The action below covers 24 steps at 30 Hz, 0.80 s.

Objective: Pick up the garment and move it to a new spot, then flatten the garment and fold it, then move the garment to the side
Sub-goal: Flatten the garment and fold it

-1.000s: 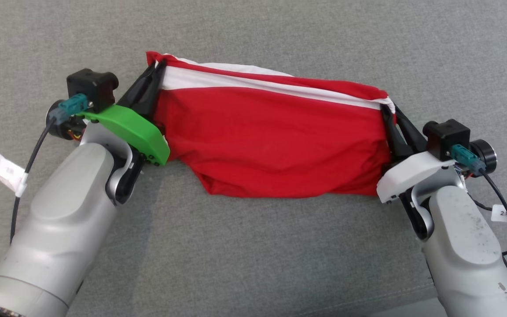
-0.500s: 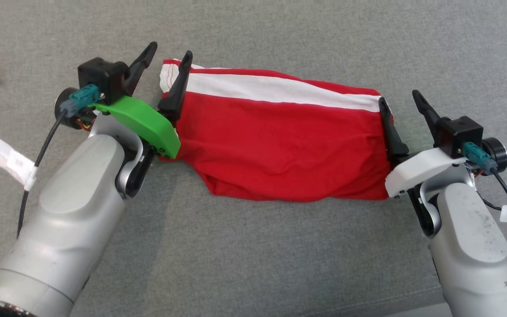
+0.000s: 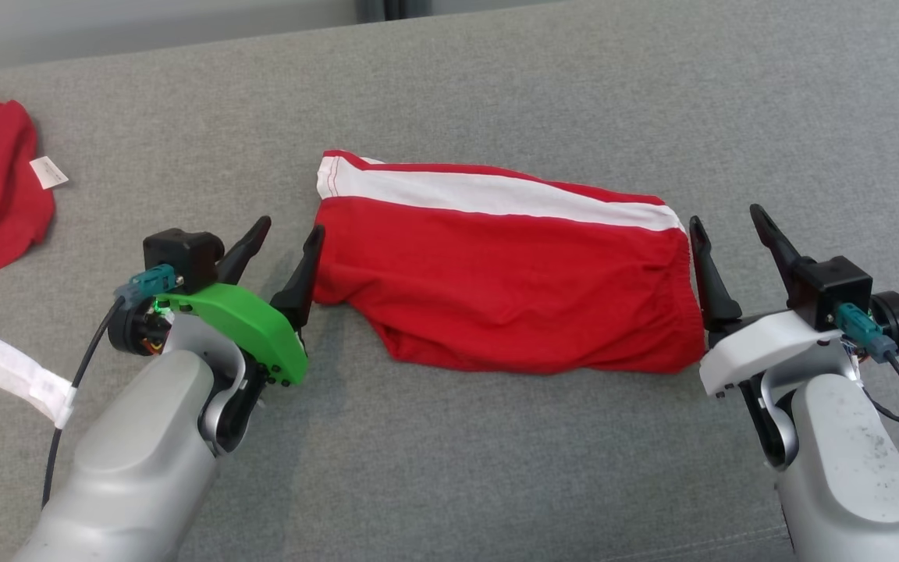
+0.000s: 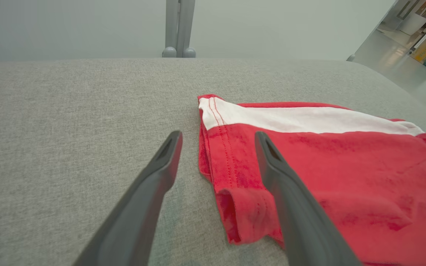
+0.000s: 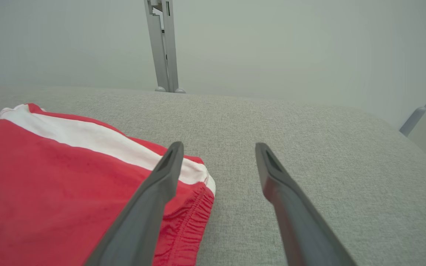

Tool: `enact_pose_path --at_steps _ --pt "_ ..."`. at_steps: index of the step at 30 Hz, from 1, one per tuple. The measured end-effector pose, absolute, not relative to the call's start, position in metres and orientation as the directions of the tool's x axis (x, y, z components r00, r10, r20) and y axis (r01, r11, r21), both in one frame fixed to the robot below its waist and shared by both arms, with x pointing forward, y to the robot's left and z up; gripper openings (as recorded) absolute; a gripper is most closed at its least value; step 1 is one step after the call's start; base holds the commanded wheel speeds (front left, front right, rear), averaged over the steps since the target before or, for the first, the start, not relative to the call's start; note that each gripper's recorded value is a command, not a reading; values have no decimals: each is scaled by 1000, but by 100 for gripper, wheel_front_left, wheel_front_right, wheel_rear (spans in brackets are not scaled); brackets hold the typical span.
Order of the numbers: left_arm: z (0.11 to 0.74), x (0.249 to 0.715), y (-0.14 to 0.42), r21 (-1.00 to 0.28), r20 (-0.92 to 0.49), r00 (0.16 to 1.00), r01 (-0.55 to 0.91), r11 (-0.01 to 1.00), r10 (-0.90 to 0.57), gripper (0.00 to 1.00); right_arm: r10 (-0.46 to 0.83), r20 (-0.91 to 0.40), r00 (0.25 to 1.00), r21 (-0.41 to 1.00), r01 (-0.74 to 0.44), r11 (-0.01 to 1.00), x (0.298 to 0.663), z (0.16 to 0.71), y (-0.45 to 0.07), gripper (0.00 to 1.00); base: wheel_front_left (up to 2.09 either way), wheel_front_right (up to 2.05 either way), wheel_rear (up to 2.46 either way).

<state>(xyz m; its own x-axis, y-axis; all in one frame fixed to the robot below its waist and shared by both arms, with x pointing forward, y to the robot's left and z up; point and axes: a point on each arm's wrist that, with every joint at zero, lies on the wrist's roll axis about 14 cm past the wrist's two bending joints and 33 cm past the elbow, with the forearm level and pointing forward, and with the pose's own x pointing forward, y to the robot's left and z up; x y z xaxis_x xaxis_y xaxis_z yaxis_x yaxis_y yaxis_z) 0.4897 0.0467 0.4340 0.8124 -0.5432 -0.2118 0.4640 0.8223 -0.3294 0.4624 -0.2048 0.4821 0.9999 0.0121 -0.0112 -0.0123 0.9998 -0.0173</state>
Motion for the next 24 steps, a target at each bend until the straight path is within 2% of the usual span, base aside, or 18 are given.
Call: enact_pose_path --at_steps 7,24 --pt "417 487 40 -378 -297 780 433 818 -550 100 -13 -19 1000 -29 12 999 447 485 -214 100 0 0 0" --pt "371 504 12 -384 -484 664 425 820 -570 100 -98 -55 994 -37 96 995 429 473 -245 100 0 0 0"
